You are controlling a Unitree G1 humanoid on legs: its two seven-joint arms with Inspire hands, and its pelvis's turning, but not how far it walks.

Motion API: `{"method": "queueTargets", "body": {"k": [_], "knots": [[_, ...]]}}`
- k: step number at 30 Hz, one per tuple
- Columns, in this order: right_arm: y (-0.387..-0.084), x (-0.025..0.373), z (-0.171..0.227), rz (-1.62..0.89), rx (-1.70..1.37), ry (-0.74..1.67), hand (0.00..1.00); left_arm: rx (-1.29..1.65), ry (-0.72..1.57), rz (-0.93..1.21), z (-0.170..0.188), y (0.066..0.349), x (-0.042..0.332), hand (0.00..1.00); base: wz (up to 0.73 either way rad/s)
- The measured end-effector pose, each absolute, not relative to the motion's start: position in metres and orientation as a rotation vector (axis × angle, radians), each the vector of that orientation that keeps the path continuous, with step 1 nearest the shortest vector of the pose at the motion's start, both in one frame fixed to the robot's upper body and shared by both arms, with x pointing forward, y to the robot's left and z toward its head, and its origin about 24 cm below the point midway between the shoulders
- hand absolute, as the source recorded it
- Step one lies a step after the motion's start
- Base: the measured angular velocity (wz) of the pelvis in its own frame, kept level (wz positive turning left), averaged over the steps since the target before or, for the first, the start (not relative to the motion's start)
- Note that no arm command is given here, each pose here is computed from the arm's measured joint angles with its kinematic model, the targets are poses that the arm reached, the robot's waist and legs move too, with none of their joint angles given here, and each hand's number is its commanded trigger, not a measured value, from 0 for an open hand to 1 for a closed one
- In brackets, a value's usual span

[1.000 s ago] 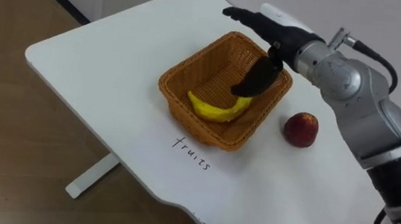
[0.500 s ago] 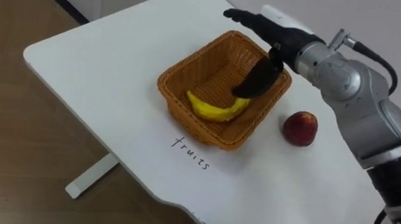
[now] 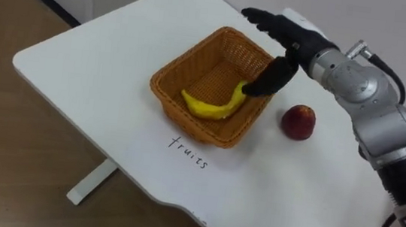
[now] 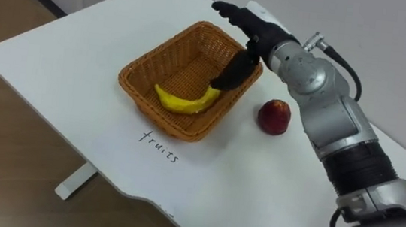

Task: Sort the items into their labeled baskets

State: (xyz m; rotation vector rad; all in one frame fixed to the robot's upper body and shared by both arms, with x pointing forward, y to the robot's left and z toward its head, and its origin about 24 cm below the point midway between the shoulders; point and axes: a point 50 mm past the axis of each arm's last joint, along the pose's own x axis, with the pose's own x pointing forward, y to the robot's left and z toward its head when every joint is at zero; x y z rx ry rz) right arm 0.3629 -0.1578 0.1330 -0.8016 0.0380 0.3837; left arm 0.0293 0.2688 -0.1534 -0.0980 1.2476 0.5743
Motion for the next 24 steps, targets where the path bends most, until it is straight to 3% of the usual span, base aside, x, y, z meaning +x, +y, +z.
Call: {"method": "queueTargets", "body": {"k": [8,14,24], "knots": [[-0.183,0.366,0.138,0.209,-0.690,0.011,0.00,-0.122,1.248,0.559,-0.155,0.260,0.030,0.00,0.00],[-0.196,0.361,0.117,0.143,-0.606,0.074,0.00,-0.113,1.256,0.544,-0.156,0.258,0.028,0.00,0.00],[-0.193,0.359,0.083,0.103,-0.479,0.180,0.00,-0.093,1.254,0.484,-0.158,0.248,0.035,0.00,0.01]]}}
